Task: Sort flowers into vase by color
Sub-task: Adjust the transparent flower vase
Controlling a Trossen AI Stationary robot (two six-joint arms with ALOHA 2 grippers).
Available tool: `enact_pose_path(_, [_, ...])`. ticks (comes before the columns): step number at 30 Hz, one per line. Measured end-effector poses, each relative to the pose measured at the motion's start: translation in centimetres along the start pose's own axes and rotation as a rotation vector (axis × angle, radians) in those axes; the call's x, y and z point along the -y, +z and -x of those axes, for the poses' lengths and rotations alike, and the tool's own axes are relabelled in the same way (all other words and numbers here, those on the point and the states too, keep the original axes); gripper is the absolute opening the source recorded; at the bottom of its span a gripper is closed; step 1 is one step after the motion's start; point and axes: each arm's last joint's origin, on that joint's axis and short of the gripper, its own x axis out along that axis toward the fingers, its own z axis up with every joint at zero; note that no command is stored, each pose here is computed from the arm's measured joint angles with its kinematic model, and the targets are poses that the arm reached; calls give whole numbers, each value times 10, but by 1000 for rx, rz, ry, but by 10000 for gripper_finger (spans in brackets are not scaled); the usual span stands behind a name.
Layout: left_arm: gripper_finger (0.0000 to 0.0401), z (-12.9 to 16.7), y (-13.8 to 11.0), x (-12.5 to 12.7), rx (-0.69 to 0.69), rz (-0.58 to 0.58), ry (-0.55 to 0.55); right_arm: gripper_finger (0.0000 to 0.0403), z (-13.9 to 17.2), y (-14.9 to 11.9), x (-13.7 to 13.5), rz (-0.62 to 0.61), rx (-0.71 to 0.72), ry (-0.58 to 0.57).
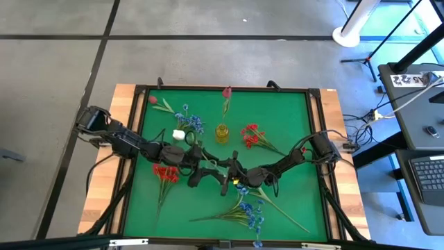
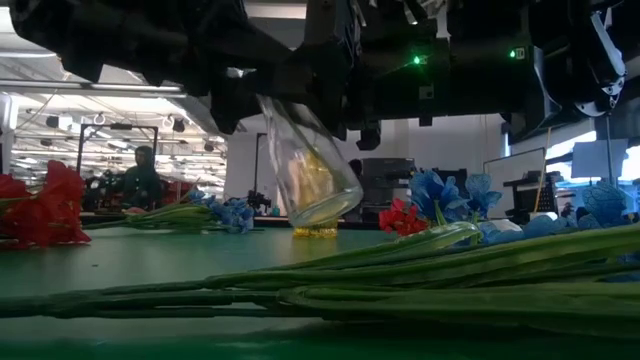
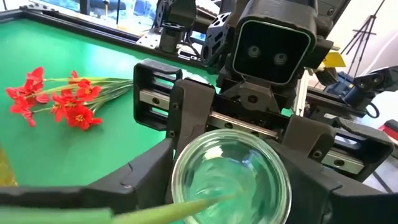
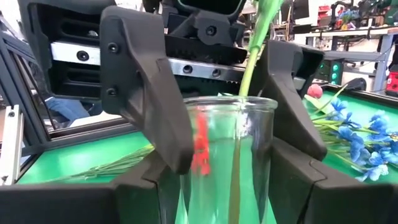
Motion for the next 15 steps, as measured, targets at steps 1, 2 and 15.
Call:
enact_pose_path(1, [225, 0, 0, 0, 0, -3, 2, 178, 0, 0, 0, -4, 0, -2])
enact_pose_path(2, [218, 0, 0, 0, 1, -4, 3, 178, 0, 0, 0, -10, 0, -3])
enact_pose_path(15, [199, 1, -1, -1, -12, -27, 27, 239, 0, -2, 0, -27, -20, 0])
